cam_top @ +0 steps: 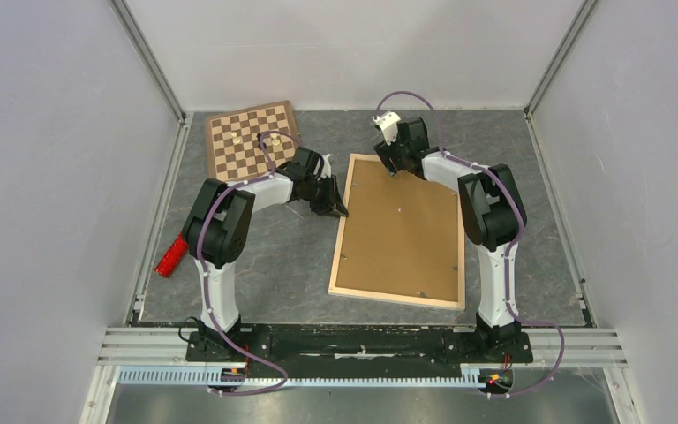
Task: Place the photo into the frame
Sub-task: Install the photo frame at the center of the board.
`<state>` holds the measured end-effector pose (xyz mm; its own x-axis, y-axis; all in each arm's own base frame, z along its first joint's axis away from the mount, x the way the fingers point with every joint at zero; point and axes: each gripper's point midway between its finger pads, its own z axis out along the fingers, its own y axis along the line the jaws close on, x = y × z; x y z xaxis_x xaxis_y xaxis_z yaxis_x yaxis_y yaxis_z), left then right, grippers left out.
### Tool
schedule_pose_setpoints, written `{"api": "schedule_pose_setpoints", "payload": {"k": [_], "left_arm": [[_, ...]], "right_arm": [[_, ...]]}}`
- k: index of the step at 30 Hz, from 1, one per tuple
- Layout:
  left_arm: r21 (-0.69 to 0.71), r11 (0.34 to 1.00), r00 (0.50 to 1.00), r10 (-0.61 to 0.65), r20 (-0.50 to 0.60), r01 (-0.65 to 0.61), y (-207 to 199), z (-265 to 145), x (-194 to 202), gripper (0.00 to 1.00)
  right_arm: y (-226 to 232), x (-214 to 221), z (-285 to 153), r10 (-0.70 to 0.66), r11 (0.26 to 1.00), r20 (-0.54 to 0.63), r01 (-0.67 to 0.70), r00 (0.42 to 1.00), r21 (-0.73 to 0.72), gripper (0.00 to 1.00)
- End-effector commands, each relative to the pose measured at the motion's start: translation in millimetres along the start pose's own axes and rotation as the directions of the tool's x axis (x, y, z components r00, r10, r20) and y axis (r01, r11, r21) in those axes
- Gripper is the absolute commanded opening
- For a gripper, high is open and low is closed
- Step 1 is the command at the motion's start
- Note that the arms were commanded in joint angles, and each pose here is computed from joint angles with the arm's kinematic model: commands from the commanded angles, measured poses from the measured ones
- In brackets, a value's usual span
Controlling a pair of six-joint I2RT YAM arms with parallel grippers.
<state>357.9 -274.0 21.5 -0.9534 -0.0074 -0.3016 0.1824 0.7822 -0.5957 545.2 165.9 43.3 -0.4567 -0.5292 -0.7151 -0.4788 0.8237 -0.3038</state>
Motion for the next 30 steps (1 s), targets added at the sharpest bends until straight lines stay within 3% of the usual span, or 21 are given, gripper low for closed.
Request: {"api": "schedule_pose_setpoints", "payload": {"k": [1, 30], "left_arm": [[-0.144, 0.989, 0.991, -0.038, -0.129, 0.019, 47.6, 15.3, 42.4, 0.02], [-0.144, 0.990, 0.989, -0.033, -0.143, 0.013, 47.7, 16.1, 44.1, 0.02]], "right_arm": [[-5.5, -13.6, 8.4, -0.008, 0.999, 0.036, 0.007, 0.999, 0.032, 0.70], [-0.3, -14.7, 11.5, -0.022, 0.999, 0.014, 0.022, 1.000, 0.035, 0.70]]}}
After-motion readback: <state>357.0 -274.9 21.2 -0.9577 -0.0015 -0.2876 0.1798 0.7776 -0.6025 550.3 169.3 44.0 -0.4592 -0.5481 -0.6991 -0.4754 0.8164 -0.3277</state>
